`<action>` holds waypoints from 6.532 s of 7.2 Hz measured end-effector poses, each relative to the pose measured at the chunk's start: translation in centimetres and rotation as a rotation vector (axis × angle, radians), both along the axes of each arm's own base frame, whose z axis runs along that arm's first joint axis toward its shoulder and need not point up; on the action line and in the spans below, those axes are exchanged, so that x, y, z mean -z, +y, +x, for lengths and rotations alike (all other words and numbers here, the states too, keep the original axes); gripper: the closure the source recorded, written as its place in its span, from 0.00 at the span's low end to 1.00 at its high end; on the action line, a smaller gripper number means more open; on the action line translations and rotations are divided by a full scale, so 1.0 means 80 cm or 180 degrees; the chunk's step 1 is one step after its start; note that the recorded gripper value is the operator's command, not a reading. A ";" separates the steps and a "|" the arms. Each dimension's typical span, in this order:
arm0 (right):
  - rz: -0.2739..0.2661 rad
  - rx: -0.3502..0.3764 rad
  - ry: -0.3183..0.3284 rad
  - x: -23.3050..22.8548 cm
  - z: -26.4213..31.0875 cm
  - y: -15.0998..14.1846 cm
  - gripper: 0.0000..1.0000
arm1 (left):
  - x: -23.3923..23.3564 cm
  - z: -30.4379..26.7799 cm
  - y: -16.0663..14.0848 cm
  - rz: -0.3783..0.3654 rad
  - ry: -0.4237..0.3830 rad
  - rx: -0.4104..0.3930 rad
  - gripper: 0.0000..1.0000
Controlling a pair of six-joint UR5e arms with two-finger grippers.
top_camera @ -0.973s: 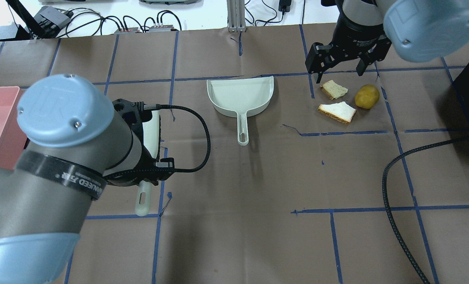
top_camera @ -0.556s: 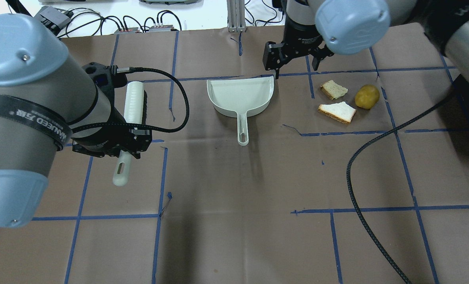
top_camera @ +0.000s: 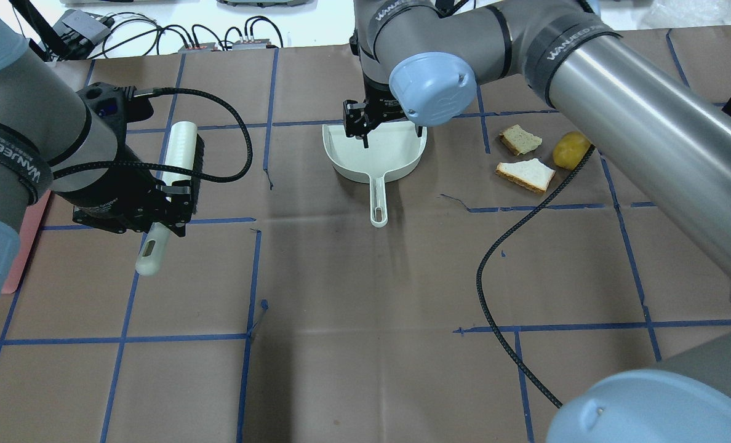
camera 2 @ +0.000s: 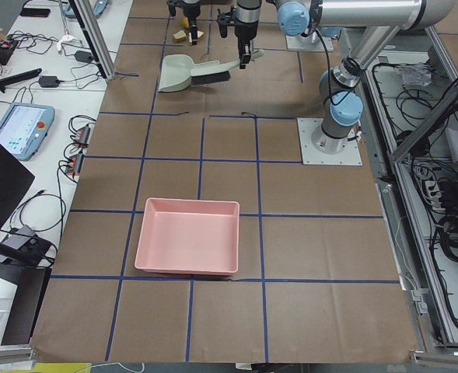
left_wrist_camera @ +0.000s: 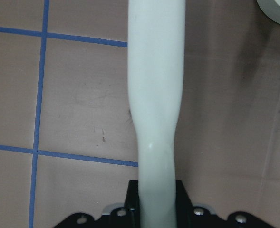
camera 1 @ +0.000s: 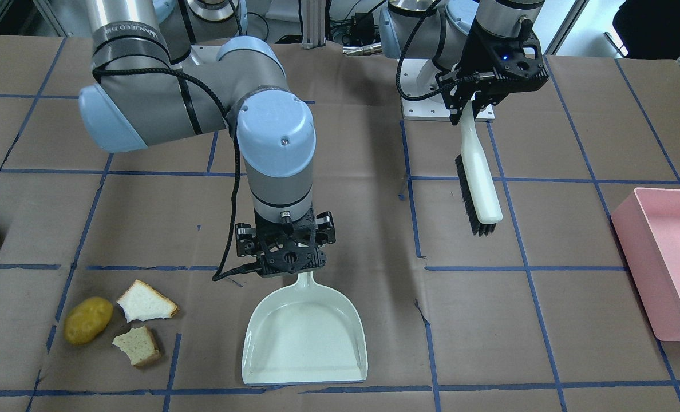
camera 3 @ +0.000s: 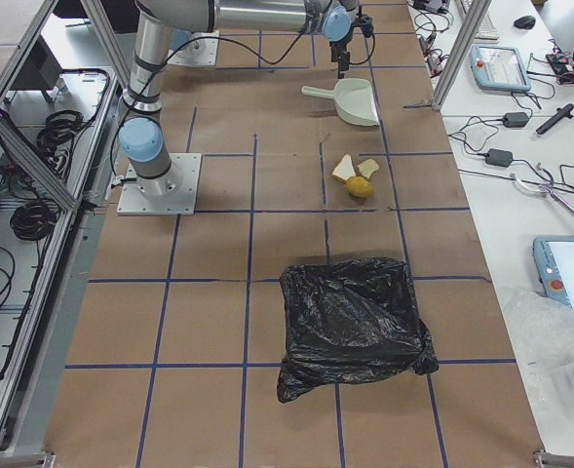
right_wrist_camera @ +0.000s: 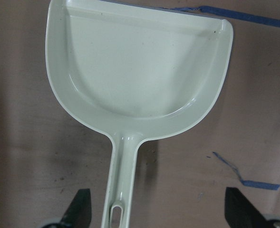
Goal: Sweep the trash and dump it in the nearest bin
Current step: 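Lift the brush with the left gripper while the right gripper reaches for the dustpan, then grasp the white dustpan handle with the right gripper, then carry the dustpan with the right gripper and set it beyond the trash, then move the brush with the left gripper over to the bread and potato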
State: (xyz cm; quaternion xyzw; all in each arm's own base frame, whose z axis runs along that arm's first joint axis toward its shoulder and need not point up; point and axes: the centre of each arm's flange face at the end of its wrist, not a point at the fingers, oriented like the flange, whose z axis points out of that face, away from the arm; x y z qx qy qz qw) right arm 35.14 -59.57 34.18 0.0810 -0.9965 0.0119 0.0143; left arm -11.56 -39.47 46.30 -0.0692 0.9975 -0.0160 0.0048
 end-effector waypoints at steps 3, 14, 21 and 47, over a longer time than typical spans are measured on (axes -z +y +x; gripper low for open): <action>0.0092 0.0138 0.0034 0.066 0.029 -0.003 0.00 | 0.009 0.004 -0.009 0.0044 0.0025 -0.0010 1.00; 0.0152 0.0501 -0.0036 0.138 0.021 0.021 0.26 | 0.012 0.006 -0.010 0.0067 -0.0032 0.0082 1.00; 0.0089 0.0505 -0.0060 0.123 0.016 0.011 0.82 | 0.013 0.010 -0.009 0.0079 -0.0121 0.0081 1.00; 0.0424 -0.4189 0.0977 0.045 -0.750 -0.082 1.00 | 0.078 -0.104 -0.069 0.0110 0.0152 0.0746 1.00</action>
